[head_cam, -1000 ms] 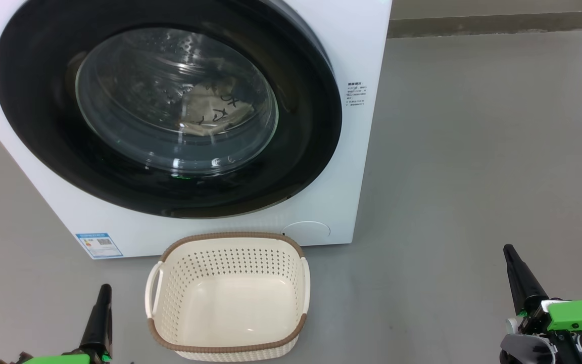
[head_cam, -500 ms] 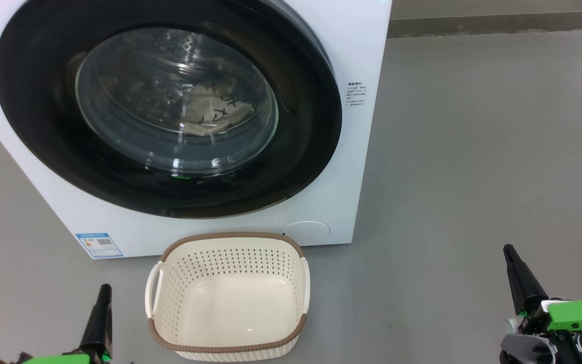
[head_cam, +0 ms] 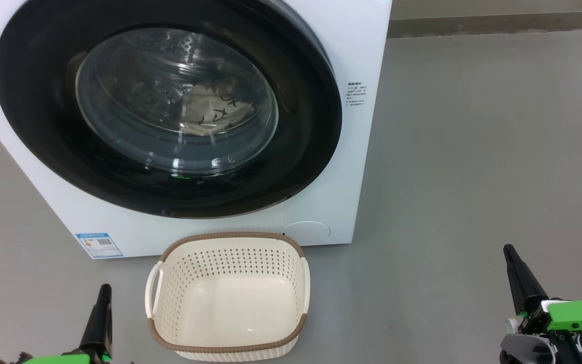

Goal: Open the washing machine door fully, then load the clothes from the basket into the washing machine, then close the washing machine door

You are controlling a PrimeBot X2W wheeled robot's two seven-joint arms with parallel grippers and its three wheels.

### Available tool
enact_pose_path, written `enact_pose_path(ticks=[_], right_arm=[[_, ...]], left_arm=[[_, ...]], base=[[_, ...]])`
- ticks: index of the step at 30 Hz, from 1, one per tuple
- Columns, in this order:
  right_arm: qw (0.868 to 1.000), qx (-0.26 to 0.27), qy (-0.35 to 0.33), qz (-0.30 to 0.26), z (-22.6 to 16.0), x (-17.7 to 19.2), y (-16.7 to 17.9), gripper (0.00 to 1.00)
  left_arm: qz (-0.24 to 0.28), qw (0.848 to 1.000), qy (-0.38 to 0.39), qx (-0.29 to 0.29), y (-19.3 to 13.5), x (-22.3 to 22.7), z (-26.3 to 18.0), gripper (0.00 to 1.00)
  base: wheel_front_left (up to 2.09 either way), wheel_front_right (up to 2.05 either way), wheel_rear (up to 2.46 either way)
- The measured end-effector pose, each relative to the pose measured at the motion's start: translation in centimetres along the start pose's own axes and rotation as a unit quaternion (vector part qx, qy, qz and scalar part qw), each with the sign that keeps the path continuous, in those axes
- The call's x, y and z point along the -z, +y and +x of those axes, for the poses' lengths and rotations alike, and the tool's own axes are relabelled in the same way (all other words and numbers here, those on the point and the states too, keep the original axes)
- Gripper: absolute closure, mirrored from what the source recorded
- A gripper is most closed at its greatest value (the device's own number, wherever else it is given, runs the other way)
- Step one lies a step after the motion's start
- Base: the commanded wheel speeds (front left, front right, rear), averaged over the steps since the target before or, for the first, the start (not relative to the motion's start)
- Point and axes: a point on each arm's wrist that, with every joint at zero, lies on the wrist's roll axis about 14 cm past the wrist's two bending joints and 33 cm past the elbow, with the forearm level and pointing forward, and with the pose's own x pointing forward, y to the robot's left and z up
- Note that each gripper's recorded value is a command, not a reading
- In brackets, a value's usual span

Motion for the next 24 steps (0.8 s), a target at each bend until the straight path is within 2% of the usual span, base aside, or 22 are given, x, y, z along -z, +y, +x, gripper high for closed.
enact_pose_path(ticks=[24], right_arm=[[1.000, 0.000, 0.000, 0.000, 0.00, -0.01, 0.00, 1.00]], left_arm=[[0.000, 1.000, 0.000, 0.000, 0.00, 0.00, 0.00, 1.00]], base=[[0.00, 0.00, 0.00]])
